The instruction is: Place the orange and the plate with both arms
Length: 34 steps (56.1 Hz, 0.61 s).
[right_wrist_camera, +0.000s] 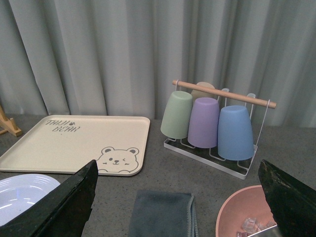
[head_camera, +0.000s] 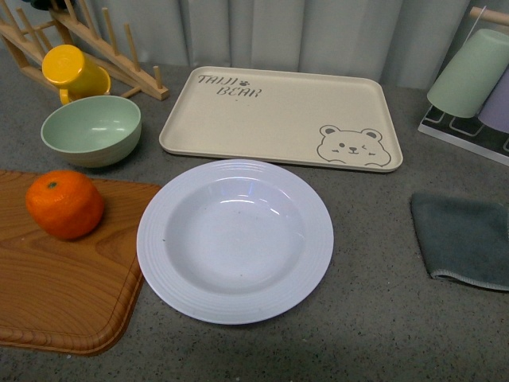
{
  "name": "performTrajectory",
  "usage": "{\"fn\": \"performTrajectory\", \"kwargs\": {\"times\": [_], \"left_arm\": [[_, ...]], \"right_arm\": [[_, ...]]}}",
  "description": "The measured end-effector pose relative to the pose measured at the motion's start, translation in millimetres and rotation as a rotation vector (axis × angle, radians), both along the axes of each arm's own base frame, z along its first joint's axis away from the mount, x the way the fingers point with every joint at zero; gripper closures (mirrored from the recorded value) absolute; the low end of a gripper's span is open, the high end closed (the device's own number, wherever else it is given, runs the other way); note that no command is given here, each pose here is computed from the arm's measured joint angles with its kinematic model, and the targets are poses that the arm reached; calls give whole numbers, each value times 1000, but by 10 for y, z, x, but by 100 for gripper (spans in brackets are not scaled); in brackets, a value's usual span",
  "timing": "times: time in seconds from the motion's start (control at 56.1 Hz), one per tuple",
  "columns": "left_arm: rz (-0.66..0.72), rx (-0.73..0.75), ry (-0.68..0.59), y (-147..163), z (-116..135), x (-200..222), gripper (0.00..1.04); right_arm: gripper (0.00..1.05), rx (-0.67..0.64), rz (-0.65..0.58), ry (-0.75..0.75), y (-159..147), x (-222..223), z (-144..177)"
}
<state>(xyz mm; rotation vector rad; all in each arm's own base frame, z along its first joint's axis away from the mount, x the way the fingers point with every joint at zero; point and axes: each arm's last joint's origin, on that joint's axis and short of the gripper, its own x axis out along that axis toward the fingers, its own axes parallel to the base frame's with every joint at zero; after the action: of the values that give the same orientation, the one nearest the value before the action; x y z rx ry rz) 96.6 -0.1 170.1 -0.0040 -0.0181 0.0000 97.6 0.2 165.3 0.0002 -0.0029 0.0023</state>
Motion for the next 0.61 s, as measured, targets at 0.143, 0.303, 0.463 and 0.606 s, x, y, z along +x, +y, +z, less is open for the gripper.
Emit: {"fn": "performTrajectory", "kwargs": {"times": [0.143,0.303,0.463,0.606], "left_arm": [[0,0,0,0,0,0,7],[0,0,0,0,0,0,7],[0,0,0,0,0,0,7],[0,0,0,0,0,0,7]], "right_arm": [[9,0,0,0,0,0,0],[9,0,0,0,0,0,0],[9,0,0,0,0,0,0],[9,0,0,0,0,0,0]]}}
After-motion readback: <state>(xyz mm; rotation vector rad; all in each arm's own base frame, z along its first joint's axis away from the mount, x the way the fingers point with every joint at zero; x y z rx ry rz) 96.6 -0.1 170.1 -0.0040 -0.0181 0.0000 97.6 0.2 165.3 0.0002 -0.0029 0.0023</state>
